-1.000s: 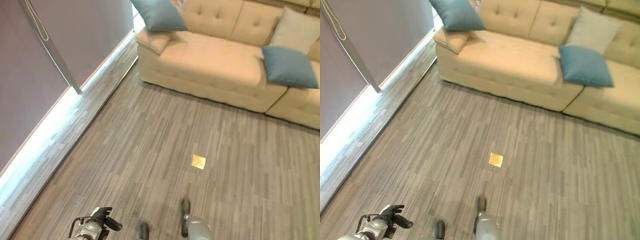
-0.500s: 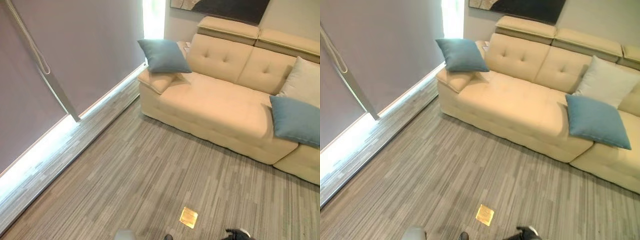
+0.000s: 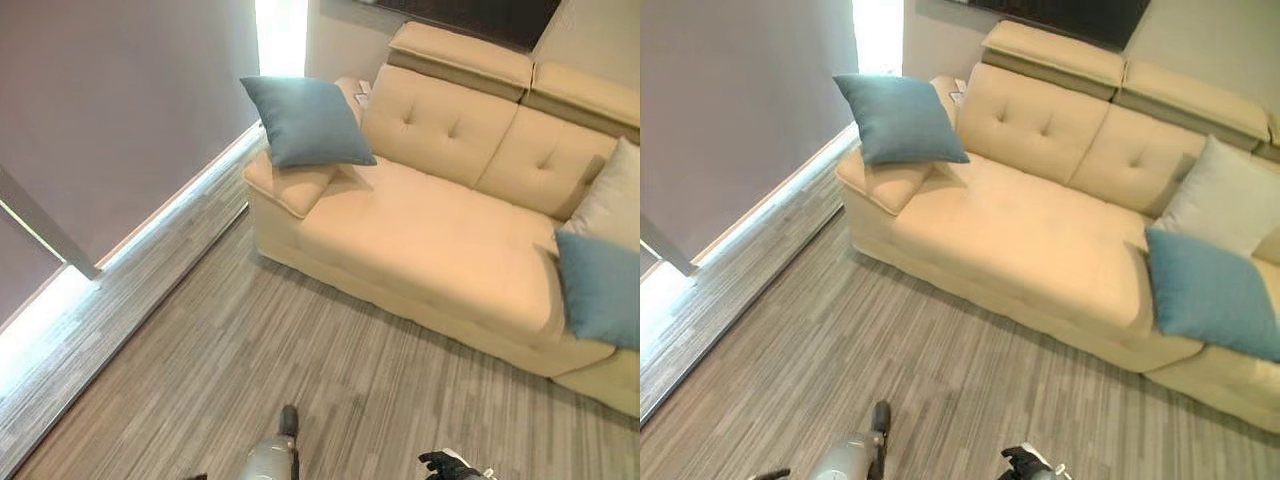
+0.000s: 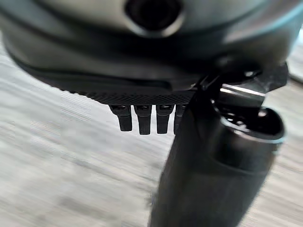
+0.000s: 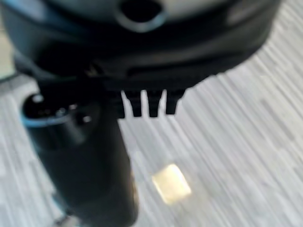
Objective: Pick up all the scattered cushions and arrange them neatly on the sofa.
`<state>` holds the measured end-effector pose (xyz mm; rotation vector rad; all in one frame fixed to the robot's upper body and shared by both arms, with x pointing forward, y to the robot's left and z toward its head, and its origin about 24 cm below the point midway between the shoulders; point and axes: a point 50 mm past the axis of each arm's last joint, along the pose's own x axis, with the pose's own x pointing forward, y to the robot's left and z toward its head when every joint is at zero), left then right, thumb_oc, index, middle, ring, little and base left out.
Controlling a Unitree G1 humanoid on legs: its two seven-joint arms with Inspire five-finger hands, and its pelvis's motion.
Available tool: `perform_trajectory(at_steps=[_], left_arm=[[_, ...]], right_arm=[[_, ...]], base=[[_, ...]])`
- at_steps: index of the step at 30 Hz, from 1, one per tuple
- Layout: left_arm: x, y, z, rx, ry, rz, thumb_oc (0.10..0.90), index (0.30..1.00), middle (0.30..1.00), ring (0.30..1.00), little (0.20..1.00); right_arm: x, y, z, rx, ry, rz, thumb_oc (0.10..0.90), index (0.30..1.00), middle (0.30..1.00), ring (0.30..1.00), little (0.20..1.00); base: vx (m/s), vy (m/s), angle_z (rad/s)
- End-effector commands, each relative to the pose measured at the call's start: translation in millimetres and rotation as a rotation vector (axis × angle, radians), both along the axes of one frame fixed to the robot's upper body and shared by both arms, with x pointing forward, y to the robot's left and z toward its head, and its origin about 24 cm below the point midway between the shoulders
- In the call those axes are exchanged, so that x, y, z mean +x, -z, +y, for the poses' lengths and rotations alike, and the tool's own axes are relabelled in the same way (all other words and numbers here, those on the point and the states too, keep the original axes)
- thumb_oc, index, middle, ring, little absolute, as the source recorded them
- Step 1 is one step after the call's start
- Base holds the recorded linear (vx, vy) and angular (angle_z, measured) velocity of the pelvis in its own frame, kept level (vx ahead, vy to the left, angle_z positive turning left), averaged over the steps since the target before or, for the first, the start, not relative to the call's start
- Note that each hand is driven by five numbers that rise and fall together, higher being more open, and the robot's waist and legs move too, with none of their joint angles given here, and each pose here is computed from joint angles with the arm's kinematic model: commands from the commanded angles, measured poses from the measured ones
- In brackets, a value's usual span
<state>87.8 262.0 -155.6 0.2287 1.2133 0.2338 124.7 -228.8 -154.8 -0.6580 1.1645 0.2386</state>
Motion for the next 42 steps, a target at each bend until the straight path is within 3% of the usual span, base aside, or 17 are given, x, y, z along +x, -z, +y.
perform_trajectory(at_steps=[1, 7, 10, 11, 12, 14, 16, 23, 31, 37, 42], left_arm=[[-8.5, -3.5, 10.6, 0.038, 0.056, -0.008, 0.8, 0.9, 0.9, 0.9, 0.9], [10.0, -5.6, -1.2, 0.013, 0.13, -0.064, 0.8, 0.9, 0.9, 0.9, 0.9], [9.9, -1.9, -5.5, 0.006, 0.12, -0.026, 0.8, 0.9, 0.9, 0.9, 0.9], [-9.0, 3.8, -6.4, 0.023, 0.145, 0.066, 0.8, 0.9, 0.9, 0.9, 0.9], [-9.1, 3.8, -6.5, 0.023, 0.146, 0.066, 0.8, 0.9, 0.9, 0.9, 0.9], [-28.7, 4.9, 2.7, 0.057, 0.092, 0.142, 0.8, 0.9, 0.9, 0.9, 0.9], [-29.4, 4.6, 4.3, 0.057, 0.083, 0.152, 0.8, 0.9, 0.9, 0.9, 0.9], [-6.2, -0.1, 6.4, 0.104, 0.123, 0.095, 0.8, 0.9, 0.9, 0.9, 0.9], [1.1, -6.9, 21.6, 0.155, 0.12, 0.083, 0.8, 0.9, 0.9, 0.9, 0.9], [-17.6, -8.6, 35.2, 0.182, 0.026, 0.116, 0.8, 0.9, 0.9, 0.9, 0.9], [-2.3, -15.4, 43.9, 0.236, 0.013, 0.067, 0.8, 0.9, 0.9, 0.9, 0.9]], right_arm=[[13.4, -14.8, -32.4, -0.073, 0.012, -0.08, 0.8, 0.9, 0.9, 0.9, 0.9], [23.7, -20.6, -37.0, -0.091, 0.008, -0.11, 0.8, 0.9, 0.9, 0.9, 0.9], [33.5, -24.9, -39.0, -0.104, -0.015, -0.116, 0.8, 0.9, 0.9, 0.9, 0.9], [26.3, -21.4, -37.4, -0.099, 0.001, -0.107, 0.8, 0.9, 0.9, 0.9, 0.9], [26.1, -21.3, -37.5, -0.099, 0.001, -0.107, 0.8, 0.9, 0.9, 0.9, 0.9], [20.8, -19.8, -38.9, -0.089, 0.029, -0.105, 0.8, 0.9, 0.9, 0.9, 0.9], [23.1, -20.9, -39.2, -0.087, 0.029, -0.113, 0.8, 0.9, 0.9, 0.9, 0.9], [63.6, -37.6, -31.9, -0.089, 0.042, -0.27, 0.8, 0.9, 0.9, 0.9, 0.9], [67.3, -39.5, -29.8, -0.116, 0.022, -0.308, 0.8, 0.9, 0.9, 0.9, 0.9], [69.7, -41.4, -29.2, -0.153, -0.02, -0.332, 0.8, 0.9, 0.9, 0.9, 0.9], [58.7, -38.0, -39.9, -0.166, 0.11, -0.319, 0.8, 0.9, 0.9, 0.9, 0.9]], base=[[0.76, 0.072, 0.57], [0.49, -0.11, 0.9], [0.74, -0.234, 0.5], [0.31, -0.178, 0.27], [0.45, -0.295, 0.39], [0.42, -0.28, 0.61], [0.37, -0.274, 0.52], [0.31, -0.272, -0.01], [0.34, 0.023, -0.07], [0.46, 0.142, -0.68], [0.4, 0.253, -0.67]])
